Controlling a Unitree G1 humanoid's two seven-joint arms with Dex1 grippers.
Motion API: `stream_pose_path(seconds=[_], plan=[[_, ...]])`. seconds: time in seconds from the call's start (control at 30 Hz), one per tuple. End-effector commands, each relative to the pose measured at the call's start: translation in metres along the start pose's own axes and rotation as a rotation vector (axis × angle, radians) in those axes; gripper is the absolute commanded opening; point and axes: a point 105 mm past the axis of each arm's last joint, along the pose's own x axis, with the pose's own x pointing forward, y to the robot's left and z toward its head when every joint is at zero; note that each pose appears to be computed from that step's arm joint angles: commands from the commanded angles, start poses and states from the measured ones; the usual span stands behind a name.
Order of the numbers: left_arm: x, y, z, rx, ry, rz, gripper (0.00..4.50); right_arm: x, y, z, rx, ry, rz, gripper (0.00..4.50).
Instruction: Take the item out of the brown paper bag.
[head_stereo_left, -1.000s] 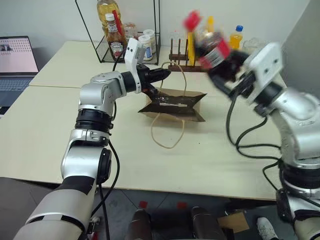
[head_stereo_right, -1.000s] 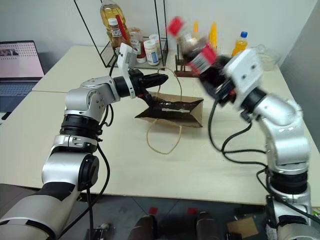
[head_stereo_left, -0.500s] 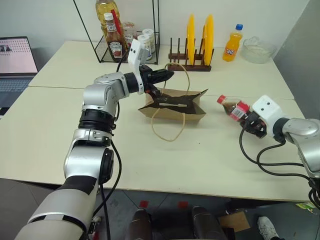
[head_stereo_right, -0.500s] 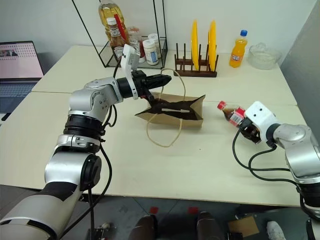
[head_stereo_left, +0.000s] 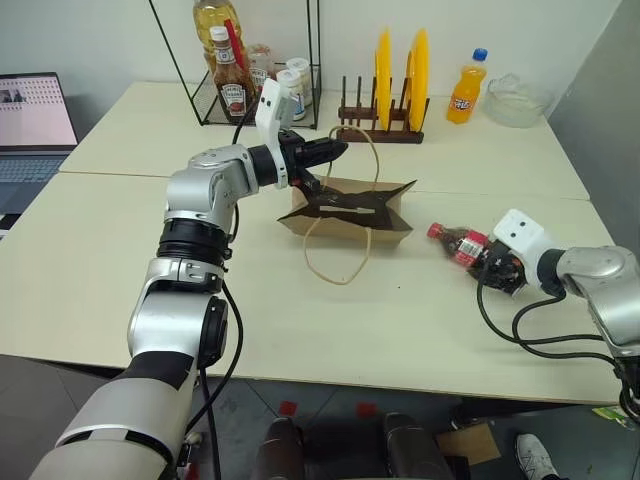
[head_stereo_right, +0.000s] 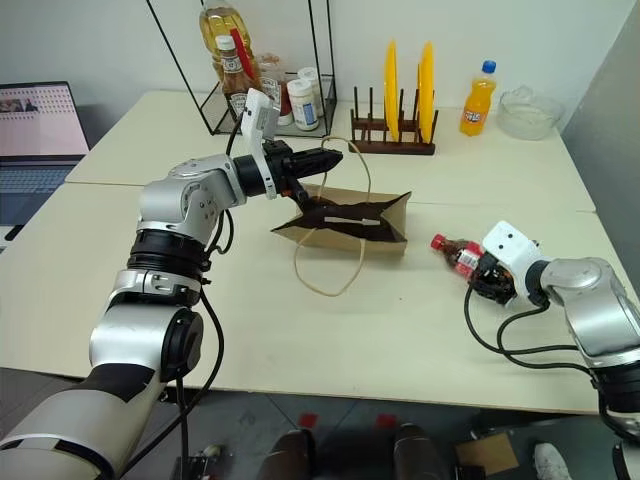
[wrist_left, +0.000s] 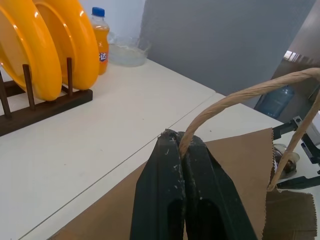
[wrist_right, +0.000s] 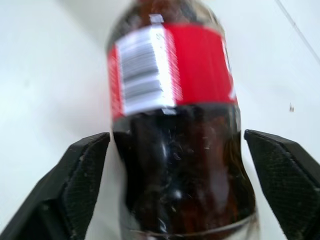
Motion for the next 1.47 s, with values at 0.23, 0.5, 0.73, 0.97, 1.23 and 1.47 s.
stream_pose_path(seconds=[0.23,0.5,0.73,0.97,1.23,1.47], plan=[[-0.007,0.012,0.028,0.044,-0.082,0.073,0.61,-0.041,-0.006,0.081,0.162,-0.456,-0.186,4.5],[-0.024,0.034,0.04,0.056,-0.138,0.173,2.99,-0.041,0.014,0.075,0.235,-0.509,-0.291,4.5],[-0.087,0.069,0.047,0.153,-0.17,0.423,4.48,-0.044,0.009,0.072,0.269,-0.545,-0.367,4.5],[-0.144,0.071,-0.022,0.323,0.055,0.591,4.48,-0.046,0.023,0.065,0.315,-0.555,-0.397,4.5],[-0.19,0.028,-0.116,0.182,0.184,0.702,4.48,-0.043,0.064,0.043,0.406,-0.495,-0.373,4.5],[-0.179,-0.03,-0.166,0.071,0.231,0.695,4.48,-0.04,0.088,0.018,0.516,-0.414,-0.385,4.5]])
